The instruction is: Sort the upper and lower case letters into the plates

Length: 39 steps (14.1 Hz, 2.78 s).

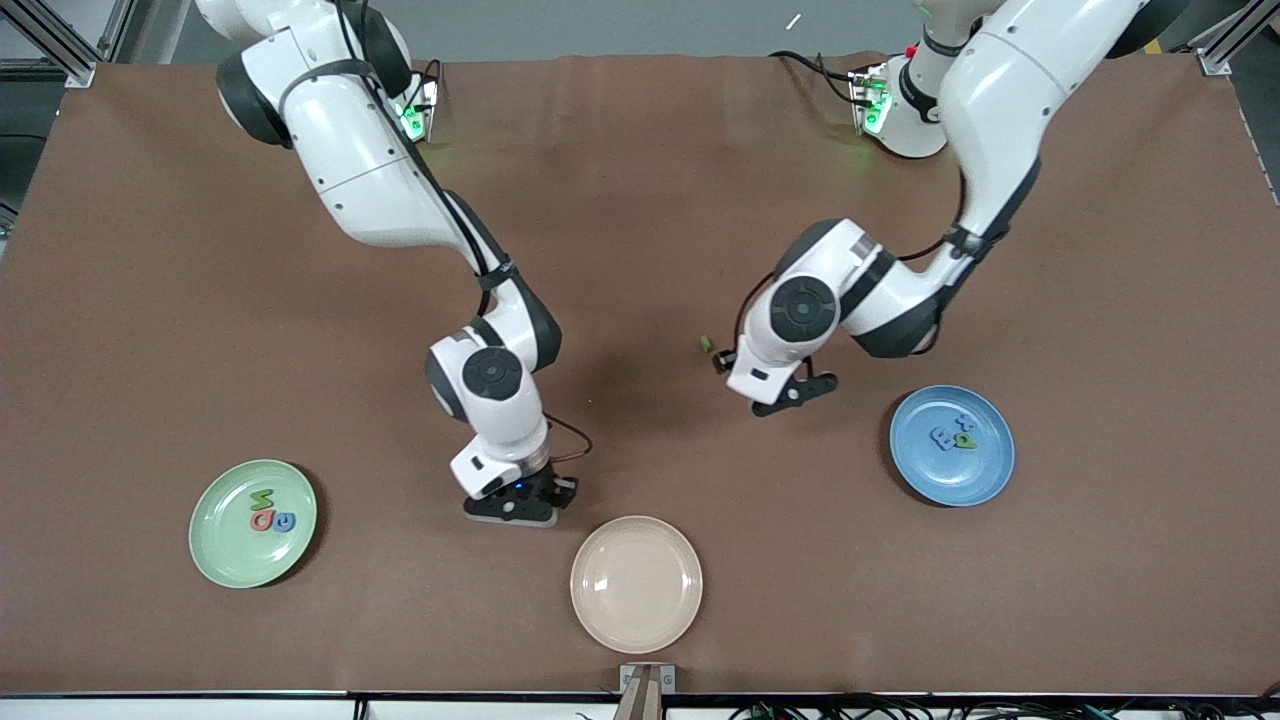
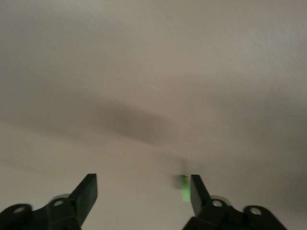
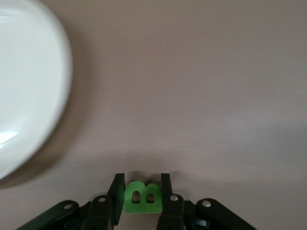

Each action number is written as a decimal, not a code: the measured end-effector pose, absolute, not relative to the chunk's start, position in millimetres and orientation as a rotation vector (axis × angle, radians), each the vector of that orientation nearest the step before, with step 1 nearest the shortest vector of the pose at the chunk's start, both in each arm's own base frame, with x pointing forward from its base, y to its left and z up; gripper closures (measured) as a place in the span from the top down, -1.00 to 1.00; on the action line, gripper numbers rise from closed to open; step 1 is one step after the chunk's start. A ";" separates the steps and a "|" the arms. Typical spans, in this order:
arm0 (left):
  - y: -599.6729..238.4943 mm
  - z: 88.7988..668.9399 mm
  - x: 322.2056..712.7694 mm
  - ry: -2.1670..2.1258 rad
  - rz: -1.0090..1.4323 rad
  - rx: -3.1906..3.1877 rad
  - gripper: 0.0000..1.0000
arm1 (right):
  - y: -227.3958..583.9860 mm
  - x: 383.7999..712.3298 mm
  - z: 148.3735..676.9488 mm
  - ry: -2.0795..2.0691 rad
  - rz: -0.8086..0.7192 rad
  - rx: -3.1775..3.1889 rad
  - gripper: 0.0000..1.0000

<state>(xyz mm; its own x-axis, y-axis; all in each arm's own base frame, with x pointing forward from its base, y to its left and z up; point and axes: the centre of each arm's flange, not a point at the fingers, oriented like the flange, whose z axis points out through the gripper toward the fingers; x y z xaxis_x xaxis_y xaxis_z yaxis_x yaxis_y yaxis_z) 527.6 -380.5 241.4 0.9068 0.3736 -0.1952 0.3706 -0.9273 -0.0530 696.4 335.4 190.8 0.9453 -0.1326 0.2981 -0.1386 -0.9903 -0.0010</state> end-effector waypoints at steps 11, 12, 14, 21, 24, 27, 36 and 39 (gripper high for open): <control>-419.3 186.1 479.6 -0.735 0.379 -3.023 0.15 | 29.6 765.8 260.3 0.439 0.167 2.936 -0.31; -419.5 185.5 480.3 -0.740 0.376 -3.029 0.13 | 2.7 765.2 257.8 0.478 0.147 2.927 -0.31; -419.3 183.6 480.7 -0.744 0.376 -3.033 0.02 | -37.1 762.4 252.0 0.526 0.115 2.917 -0.30; -405.0 176.5 493.1 -0.790 0.368 -3.020 -0.81 | -50.3 764.9 260.5 0.509 0.157 2.955 0.72; -374.7 203.2 534.4 -0.918 0.284 -3.035 -0.80 | -49.3 767.3 325.7 0.436 0.262 2.999 1.00; -268.8 254.8 604.6 -1.127 0.116 -2.998 -0.80 | -45.3 747.5 416.1 0.307 0.231 3.030 1.00; -87.1 248.9 648.3 -1.125 0.018 -2.929 -0.34 | -19.2 649.6 615.5 -0.005 0.182 3.061 1.00; -81.5 292.4 655.0 -0.964 -0.032 -2.939 0.30 | -16.2 610.9 650.9 -0.018 0.202 3.079 1.00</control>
<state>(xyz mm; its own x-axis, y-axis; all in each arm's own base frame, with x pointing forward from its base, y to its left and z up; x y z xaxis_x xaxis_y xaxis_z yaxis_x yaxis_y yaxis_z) 655.0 -81.5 292.4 0.8055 0.5915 0.0351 0.5926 -0.8046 -0.0396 610.9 -16.2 650.9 0.9913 -0.0078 0.1310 -0.0151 -0.9984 0.0548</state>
